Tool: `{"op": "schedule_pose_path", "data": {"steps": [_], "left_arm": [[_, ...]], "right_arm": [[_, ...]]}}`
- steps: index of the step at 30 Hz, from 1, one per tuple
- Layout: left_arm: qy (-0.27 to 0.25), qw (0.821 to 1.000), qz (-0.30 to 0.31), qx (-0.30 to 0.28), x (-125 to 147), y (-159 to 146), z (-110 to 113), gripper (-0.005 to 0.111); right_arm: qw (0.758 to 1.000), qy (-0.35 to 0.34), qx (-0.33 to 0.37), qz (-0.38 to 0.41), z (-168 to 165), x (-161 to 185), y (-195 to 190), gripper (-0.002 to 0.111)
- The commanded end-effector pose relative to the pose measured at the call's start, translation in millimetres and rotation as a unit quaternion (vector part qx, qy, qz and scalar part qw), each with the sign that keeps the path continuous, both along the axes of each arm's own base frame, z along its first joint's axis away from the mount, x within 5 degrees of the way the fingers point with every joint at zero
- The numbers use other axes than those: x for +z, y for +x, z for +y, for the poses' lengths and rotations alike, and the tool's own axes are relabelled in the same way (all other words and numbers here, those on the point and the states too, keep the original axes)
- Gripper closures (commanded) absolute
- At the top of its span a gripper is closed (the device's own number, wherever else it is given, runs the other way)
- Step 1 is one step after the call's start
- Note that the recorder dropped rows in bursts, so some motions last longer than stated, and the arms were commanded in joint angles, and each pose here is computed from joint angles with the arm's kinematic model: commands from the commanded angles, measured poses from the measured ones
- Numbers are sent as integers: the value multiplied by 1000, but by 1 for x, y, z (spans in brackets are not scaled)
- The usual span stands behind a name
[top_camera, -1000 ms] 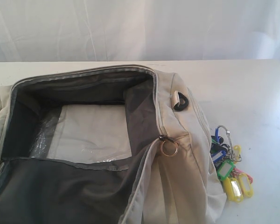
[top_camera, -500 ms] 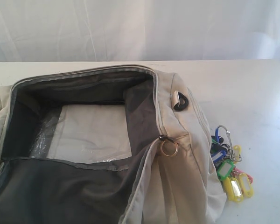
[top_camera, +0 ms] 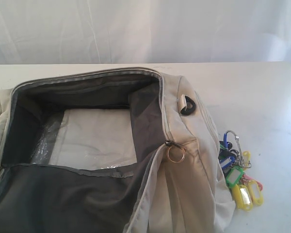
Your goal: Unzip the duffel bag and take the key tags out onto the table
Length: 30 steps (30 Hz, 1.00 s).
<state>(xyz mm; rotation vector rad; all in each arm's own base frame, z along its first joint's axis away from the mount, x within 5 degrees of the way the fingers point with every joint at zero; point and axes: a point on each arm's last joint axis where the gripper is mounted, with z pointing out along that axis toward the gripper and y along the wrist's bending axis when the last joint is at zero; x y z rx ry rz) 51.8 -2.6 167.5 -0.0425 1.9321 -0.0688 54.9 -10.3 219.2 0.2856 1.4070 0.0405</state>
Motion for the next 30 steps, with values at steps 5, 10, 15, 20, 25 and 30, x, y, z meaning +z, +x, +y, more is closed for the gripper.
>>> {"op": "schedule_pose_path", "data": {"steps": [5, 10, 15, 20, 25, 30], "left_arm": [[-1, 1000, 0, 0, -1, 0, 0, 107], [-1, 1000, 0, 0, -1, 0, 0, 107], [-1, 1000, 0, 0, -1, 0, 0, 107], [-1, 1000, 0, 0, -1, 0, 0, 107], [-1, 1000, 0, 3, -1, 0, 0, 107], [1, 999, 0, 39, -1, 0, 4, 107]], "right_arm": [[997, 13, 26, 74, 5, -15, 1, 108], [997, 13, 26, 74, 5, -15, 1, 108], [994, -57, 15, 89, 3, -16, 1, 108], [973, -199, -9, 114, 1, -16, 1, 108], [973, -201, -9, 115, 0, -16, 1, 108], [972, -198, -7, 129, 0, -19, 1, 108]]}}
